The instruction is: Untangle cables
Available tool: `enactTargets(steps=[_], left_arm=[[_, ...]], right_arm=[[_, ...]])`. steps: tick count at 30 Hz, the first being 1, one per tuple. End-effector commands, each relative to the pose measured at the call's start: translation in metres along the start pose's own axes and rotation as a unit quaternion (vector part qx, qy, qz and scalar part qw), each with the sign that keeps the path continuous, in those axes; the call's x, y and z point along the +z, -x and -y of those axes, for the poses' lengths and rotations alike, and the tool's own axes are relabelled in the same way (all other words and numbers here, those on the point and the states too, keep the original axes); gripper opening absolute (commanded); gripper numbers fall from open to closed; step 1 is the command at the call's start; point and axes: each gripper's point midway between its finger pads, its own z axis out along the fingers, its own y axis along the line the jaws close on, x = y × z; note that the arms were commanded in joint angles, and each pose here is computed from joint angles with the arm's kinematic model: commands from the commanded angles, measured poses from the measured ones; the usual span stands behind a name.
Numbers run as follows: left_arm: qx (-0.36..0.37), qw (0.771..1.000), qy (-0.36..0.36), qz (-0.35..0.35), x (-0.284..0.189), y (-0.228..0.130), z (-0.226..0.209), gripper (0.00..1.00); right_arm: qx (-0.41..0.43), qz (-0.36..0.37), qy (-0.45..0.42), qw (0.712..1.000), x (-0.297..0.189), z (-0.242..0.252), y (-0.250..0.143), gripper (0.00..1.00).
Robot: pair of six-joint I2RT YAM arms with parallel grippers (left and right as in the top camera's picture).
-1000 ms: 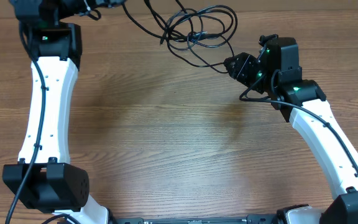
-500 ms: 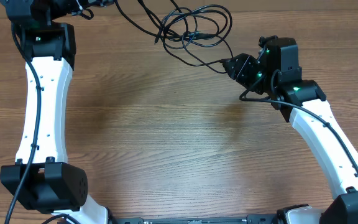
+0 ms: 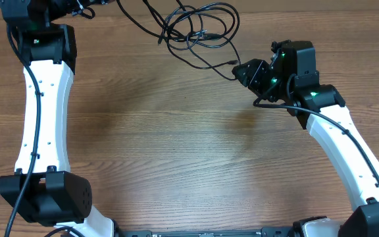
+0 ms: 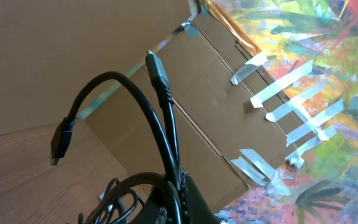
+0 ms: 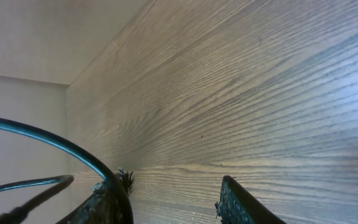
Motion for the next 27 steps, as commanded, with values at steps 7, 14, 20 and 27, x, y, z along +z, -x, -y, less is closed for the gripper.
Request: enactTargets(steps=[7, 14, 20, 27], left_arm=[[0.057, 0.996, 0.018, 0.062, -0.023, 0.028, 0.014, 0.04], [0.060, 0.997, 0.015, 0.041, -0.023, 0.021, 0.015, 0.04], [0.084, 0.996, 0.008, 0.002, -0.022, 0.008, 0.016, 0.04], [0.160, 0.982, -0.025, -0.101, -0.018, -0.030, 0.022, 0.04]], right_arm=[[0.028, -0.008, -0.031, 0.999, 0.000, 0.015, -0.003, 0.46], [0.025, -0.003, -0.027, 0.999, 0.001, 0.013, -0.001, 0.46], [0.015, 0.003, -0.013, 1.000, 0.001, 0.007, 0.003, 0.46], [-0.074, -0.012, 0.078, 0.994, -0.002, -0.029, 0.001, 0.46]])
